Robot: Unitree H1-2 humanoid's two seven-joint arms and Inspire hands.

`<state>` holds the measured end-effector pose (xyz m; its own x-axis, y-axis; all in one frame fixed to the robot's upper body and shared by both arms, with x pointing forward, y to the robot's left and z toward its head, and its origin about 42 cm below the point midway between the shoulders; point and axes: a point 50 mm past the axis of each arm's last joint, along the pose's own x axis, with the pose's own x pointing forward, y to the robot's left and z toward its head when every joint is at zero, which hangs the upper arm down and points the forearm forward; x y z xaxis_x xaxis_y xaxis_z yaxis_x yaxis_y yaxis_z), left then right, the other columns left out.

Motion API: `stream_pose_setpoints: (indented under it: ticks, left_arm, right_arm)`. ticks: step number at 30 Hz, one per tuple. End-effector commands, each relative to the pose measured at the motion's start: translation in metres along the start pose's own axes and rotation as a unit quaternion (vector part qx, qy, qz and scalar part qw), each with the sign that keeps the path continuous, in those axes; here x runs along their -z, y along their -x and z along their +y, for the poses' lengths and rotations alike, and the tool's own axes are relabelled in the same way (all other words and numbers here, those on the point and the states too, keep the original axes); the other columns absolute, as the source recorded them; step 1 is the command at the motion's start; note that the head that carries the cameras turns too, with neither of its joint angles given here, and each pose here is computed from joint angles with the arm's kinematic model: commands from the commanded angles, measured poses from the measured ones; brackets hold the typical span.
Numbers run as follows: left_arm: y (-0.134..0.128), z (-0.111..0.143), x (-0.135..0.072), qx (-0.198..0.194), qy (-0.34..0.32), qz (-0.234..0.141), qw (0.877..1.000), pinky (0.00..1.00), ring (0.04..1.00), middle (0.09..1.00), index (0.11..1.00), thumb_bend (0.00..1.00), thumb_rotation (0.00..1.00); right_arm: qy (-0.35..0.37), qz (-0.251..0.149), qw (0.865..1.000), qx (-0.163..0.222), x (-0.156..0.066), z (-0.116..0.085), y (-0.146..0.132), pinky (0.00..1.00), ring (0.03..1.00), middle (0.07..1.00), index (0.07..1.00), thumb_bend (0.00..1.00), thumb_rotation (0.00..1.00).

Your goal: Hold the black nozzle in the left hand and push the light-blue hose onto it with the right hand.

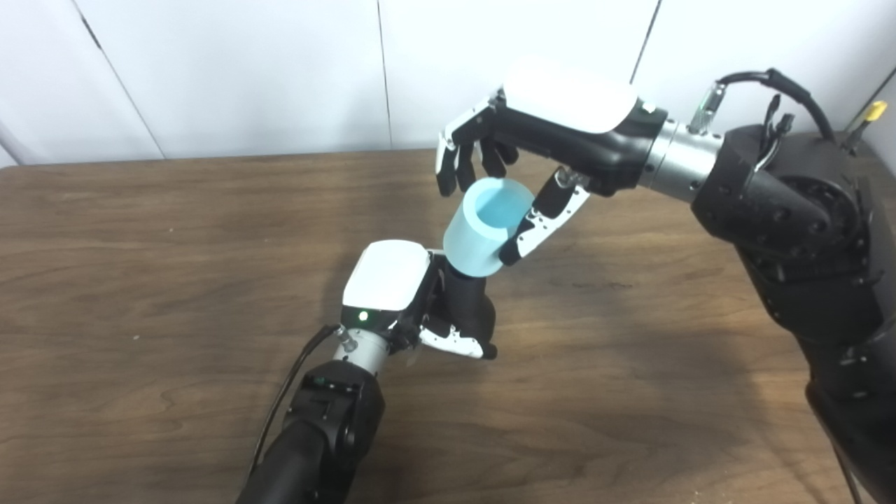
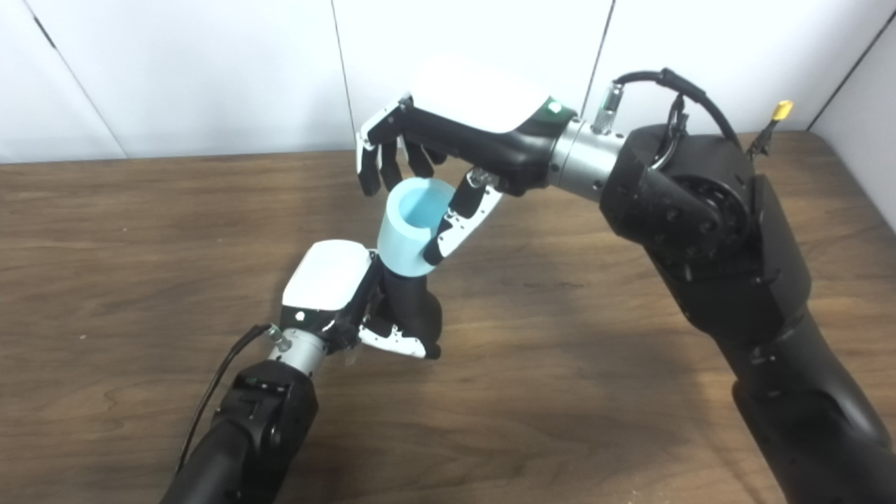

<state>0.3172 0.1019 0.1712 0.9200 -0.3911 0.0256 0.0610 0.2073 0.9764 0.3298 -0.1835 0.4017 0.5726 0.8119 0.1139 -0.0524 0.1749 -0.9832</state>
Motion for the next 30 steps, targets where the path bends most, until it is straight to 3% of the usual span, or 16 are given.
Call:
stream_pose_setpoints:
  ticks: [1,23,30]
  left_arm:
    - [-0.003,0.005,-0.003,-0.001,-0.006,0.001,1.0,0.52,0.541,0.51,0.454,0.5,0.0]
    - [-0.005,0.007,-0.005,0.001,-0.007,-0.001,1.0,0.53,0.543,0.514,0.45,0.5,0.0]
    - [-0.005,0.006,-0.007,0.002,-0.009,-0.002,1.0,0.53,0.545,0.513,0.449,0.5,0.0]
  right_arm:
    - [0.019,0.0,1.0,0.015,-0.001,-0.013,0.002,0.26,0.338,0.448,0.538,0.51,0.0]
    - [0.008,0.029,0.999,-0.014,0.002,-0.003,0.002,0.36,0.383,0.506,0.507,0.52,0.0]
    - [0.003,0.025,1.0,-0.006,0.003,0.003,0.002,0.32,0.398,0.514,0.502,0.5,0.0]
